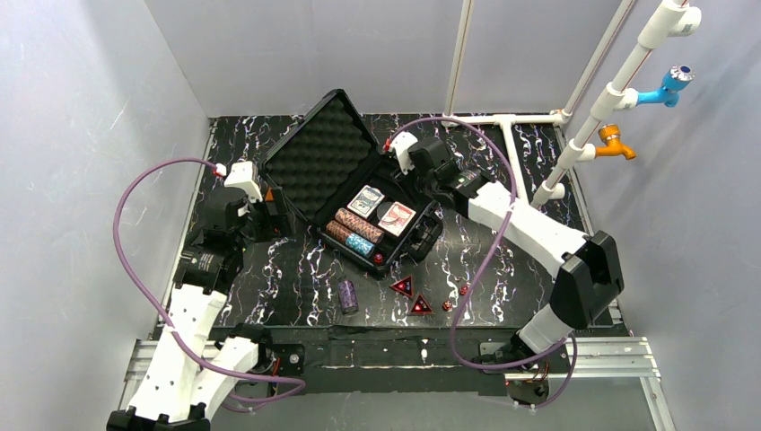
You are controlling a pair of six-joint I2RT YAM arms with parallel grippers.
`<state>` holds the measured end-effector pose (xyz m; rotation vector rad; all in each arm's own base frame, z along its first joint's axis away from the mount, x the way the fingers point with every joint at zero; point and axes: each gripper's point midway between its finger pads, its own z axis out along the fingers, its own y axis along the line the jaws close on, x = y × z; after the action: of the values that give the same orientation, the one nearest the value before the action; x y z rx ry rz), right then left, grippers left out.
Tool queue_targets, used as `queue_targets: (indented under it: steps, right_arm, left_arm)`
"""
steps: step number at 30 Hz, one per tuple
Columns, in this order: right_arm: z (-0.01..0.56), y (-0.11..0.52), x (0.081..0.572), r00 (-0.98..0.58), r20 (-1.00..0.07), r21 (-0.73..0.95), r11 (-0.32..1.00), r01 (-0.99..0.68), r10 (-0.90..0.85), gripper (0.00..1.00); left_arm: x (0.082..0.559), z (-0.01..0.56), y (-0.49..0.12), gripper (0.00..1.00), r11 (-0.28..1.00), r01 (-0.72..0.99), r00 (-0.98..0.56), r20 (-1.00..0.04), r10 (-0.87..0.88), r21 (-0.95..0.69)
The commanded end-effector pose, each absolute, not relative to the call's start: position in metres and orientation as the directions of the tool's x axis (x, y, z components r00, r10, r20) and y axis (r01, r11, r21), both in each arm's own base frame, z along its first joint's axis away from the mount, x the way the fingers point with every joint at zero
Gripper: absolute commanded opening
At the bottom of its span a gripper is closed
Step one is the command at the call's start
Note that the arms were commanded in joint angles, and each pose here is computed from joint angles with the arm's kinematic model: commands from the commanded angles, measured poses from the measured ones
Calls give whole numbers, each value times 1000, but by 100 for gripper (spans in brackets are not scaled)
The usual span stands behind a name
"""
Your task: Pack up texas hold em set
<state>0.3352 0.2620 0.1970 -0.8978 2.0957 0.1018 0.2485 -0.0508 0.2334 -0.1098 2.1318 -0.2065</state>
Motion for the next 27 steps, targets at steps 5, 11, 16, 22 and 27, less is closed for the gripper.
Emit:
queue_targets:
  steps: [5, 11, 16, 22, 27]
  right_arm:
    - [232, 291, 378, -241, -797, -240, 657, -715, -554, 1]
    - [221, 294, 395, -234, -777, -233, 613, -755, -584, 1]
    - [206, 299, 413, -248, -759, -208, 585, -784, -603, 1]
    - [192, 311, 428, -255, -734, -182, 544, -819, -630, 1]
    - [179, 321, 438, -262, -720, -164, 526, -835, -642, 1]
  left_arm:
    - [250, 237, -53, 85, 981, 13, -537, -829, -157, -195]
    - [251, 235, -53, 85, 981, 9, -540, -827, -156, -191]
    - [251, 235, -53, 85, 982, 10, -540, -828, -153, -188]
    - [251, 234, -52, 85, 982, 9, -540, -828, -153, -187]
    - [251, 234, -52, 85, 983, 7, -542, -827, -150, -183]
